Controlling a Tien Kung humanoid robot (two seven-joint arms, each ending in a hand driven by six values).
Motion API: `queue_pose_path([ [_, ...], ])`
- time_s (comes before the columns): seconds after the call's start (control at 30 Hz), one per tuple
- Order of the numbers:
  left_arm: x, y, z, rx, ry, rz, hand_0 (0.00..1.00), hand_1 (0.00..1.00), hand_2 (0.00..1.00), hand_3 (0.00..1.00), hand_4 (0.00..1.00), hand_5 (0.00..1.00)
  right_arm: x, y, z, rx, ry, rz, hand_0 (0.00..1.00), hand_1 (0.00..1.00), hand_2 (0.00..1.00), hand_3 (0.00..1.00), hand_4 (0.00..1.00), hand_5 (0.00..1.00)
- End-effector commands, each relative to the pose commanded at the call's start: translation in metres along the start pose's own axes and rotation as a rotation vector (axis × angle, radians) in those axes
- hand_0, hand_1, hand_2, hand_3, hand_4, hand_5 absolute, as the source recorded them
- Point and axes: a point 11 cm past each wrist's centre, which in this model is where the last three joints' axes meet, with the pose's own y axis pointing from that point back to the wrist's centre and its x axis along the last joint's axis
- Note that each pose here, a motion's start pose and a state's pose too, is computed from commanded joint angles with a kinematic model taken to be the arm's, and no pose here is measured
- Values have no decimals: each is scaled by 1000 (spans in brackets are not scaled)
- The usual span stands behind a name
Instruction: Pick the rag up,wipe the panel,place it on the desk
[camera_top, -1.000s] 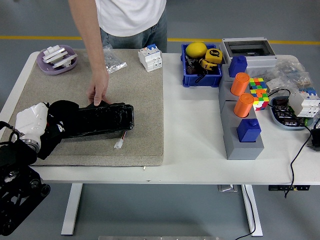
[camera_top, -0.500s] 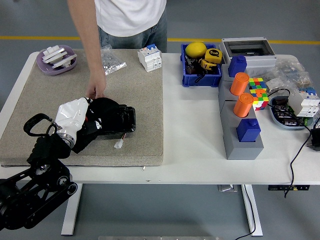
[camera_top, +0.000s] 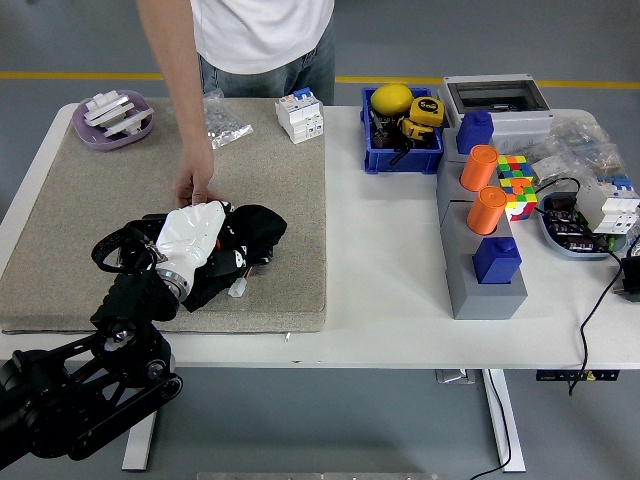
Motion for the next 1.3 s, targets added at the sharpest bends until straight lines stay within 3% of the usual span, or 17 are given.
queue_pose_path([
  [0.27,0,1,-9,21,-8,2,189,161,518,512,215,2,3,0,2,-7,-3,5,710,488,631,621,998,564],
  [0.53,7,0,-37,81,-41,17,190,161,519,514,222,2,2,0,1,-4,-6,4,710,488,631,621,998,563],
  [0.77,11,7,-64,136,-55,32,190,161,518,512,219,2,3,0,3,-7,-13,6,710,488,632,621,998,563],
  [0.97,24,8,-90,202,-56,70,189,161,517,511,218,2,6,0,3,-8,-13,11,710,487,631,621,998,563],
  [1.3,32,12,-113,257,-69,92,189,161,516,509,213,2,7,1,2,-7,-23,13,710,488,631,621,998,562],
])
